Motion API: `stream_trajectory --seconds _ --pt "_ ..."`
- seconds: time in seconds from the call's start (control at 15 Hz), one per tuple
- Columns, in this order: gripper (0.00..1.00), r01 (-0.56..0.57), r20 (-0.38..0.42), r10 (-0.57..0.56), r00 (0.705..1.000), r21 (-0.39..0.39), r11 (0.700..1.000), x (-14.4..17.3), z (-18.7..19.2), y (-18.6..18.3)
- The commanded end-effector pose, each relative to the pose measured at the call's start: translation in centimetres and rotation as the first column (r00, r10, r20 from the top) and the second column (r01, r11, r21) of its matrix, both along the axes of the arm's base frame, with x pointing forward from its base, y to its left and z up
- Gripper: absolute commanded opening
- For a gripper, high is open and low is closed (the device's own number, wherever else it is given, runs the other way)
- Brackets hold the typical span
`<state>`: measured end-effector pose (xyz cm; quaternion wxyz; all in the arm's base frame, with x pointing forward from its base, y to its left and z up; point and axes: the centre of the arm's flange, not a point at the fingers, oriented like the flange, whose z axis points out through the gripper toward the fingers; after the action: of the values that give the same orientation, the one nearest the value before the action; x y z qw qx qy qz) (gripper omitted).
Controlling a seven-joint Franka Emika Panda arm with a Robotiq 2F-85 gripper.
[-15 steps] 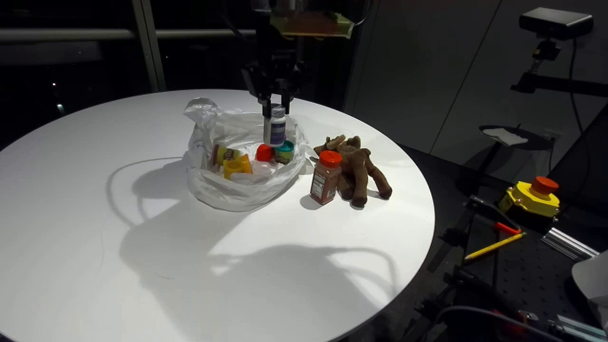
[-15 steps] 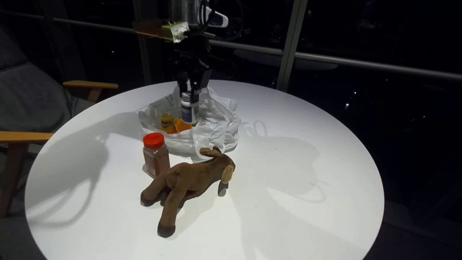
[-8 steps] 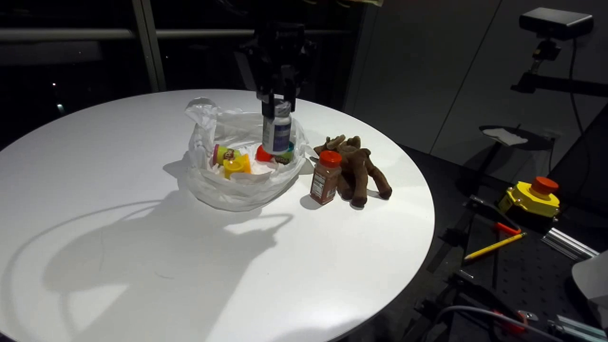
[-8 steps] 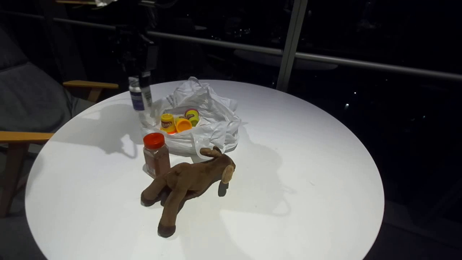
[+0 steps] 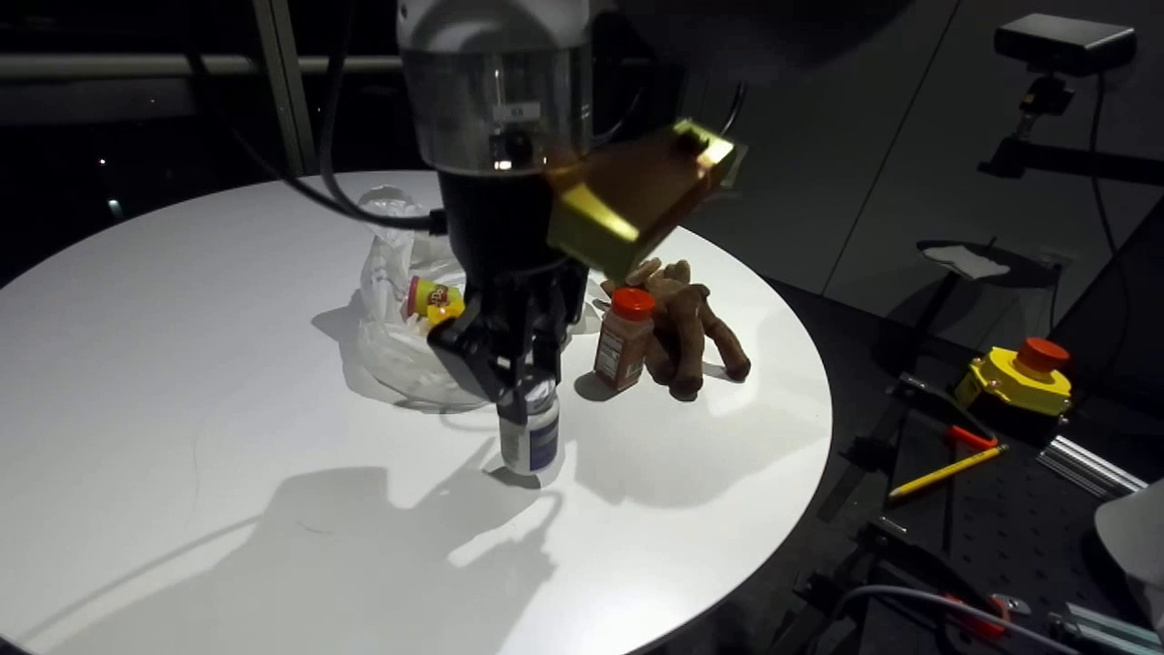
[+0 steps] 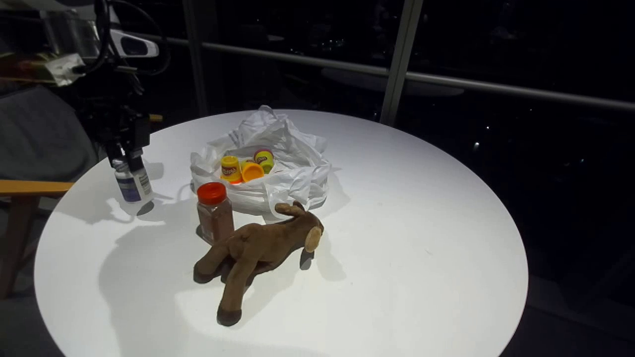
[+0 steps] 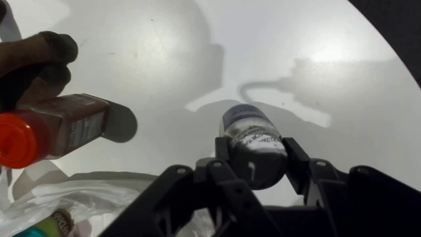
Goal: Remove the contents from the white plastic bag and put them on the table one at a time
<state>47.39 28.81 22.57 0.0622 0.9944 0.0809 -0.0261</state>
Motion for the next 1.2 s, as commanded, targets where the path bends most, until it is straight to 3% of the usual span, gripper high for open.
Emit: stream_trajectory --seconds 0.0,0.33,0.4,0.53,0.73,0.8,1.13 --pt "0.13 -0.050 0.084 0.048 0.995 0.021 0.999 -1.0 -2.2 1.9" --pt "0.14 -0.063 0.113 0.056 0.992 0.059 0.996 -0.9 -2.8 2.3" --pt "0.63 -0.069 0.120 0.062 0.991 0.059 0.996 -0.7 -2.4 2.2" --pt "0.69 -0.076 0.113 0.068 0.991 0.070 0.995 -0.4 -1.3 2.2" --pt "0.96 -0.121 0.091 0.115 0.989 0.060 0.991 1.1 0.8 1.4" --pt "1.00 -0.153 0.084 0.149 0.985 0.045 0.987 1.8 1.3 1.1" --pt "1.00 -0.240 0.029 0.240 0.970 -0.025 0.971 7.3 2.7 -2.5"
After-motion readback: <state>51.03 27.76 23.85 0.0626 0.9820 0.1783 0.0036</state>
